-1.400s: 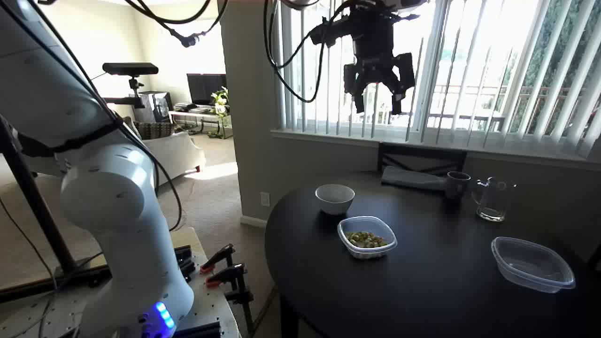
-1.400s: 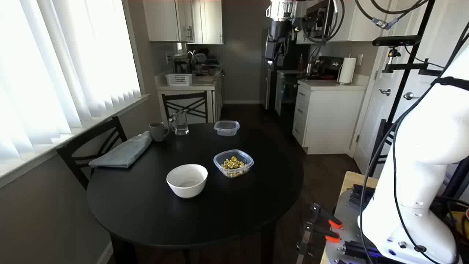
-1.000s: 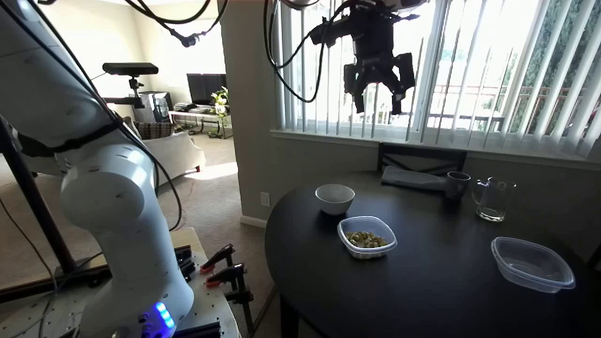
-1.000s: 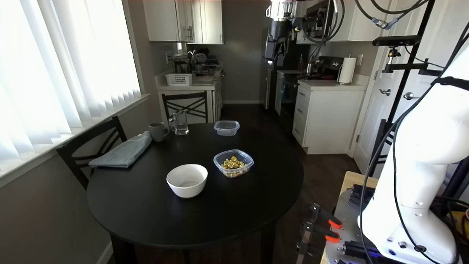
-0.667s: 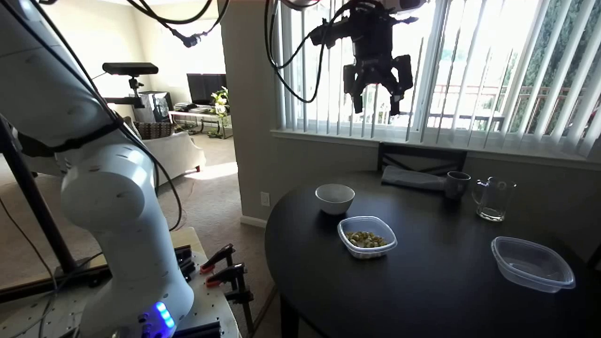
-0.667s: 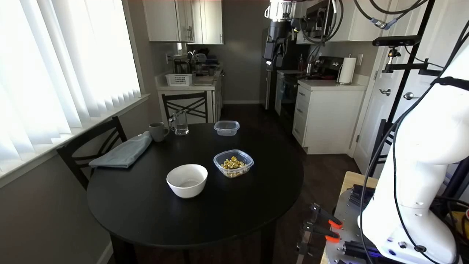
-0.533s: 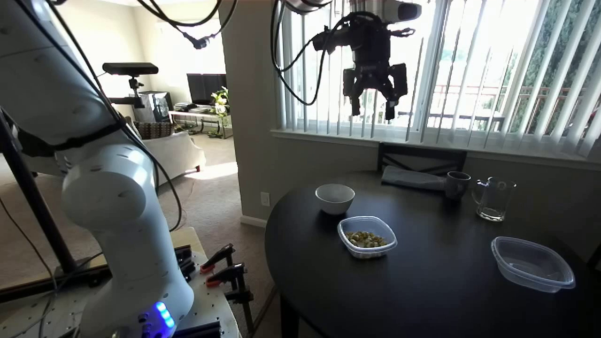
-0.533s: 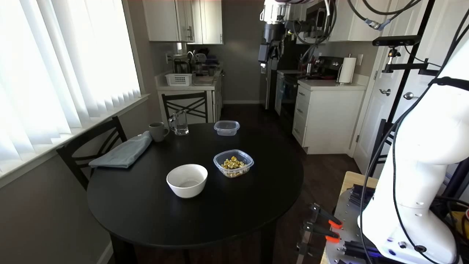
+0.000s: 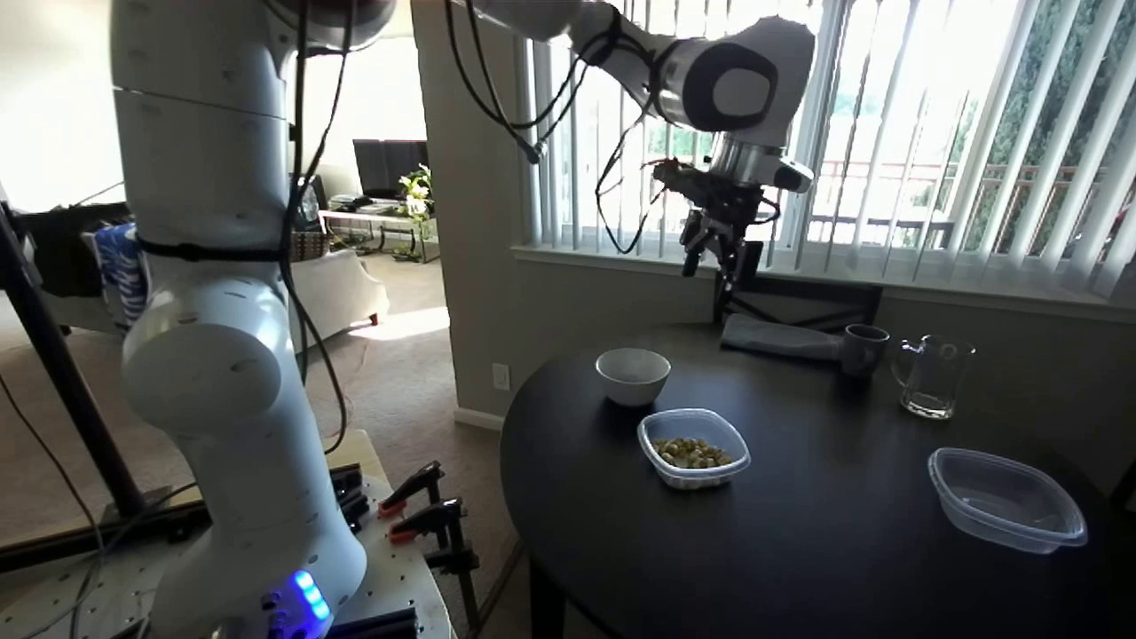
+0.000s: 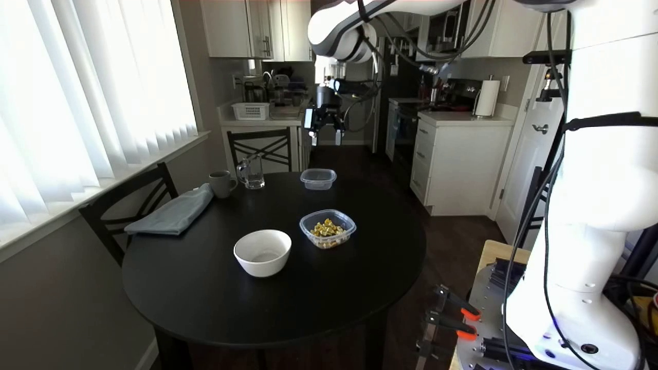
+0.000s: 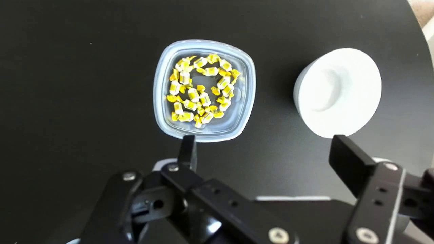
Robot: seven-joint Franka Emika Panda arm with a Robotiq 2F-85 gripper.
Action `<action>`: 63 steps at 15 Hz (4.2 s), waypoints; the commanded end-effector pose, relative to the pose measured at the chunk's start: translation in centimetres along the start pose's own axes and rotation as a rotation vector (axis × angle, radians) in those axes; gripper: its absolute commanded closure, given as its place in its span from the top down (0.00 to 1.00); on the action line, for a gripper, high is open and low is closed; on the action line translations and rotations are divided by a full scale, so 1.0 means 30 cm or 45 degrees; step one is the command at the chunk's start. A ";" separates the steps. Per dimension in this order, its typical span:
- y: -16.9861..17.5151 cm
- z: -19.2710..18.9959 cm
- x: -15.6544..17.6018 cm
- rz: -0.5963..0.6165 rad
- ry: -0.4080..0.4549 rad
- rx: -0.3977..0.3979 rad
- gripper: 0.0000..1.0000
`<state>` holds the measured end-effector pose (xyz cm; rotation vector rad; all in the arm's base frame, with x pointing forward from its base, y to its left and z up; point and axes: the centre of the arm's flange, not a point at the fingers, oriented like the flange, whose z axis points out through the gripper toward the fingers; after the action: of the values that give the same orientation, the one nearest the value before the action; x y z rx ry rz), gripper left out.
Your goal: Pour the contents in the clear bowl into the white bowl.
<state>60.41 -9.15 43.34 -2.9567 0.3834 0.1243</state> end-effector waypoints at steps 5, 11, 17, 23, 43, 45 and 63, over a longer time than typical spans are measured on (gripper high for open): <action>-0.003 0.198 0.270 0.101 -0.075 -0.181 1.00; 0.012 0.227 0.249 0.087 -0.054 -0.156 1.00; 0.000 0.332 0.254 0.112 -0.049 -0.116 1.00; 0.036 0.666 0.302 0.426 -0.118 0.119 1.00; -0.096 1.045 -0.014 0.329 0.506 -0.035 1.00; -0.083 1.032 -0.080 0.308 0.569 -0.073 1.00; -0.196 0.895 -0.114 0.006 0.514 -0.131 1.00</action>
<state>55.62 1.74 17.18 -3.0530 0.4799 -0.5158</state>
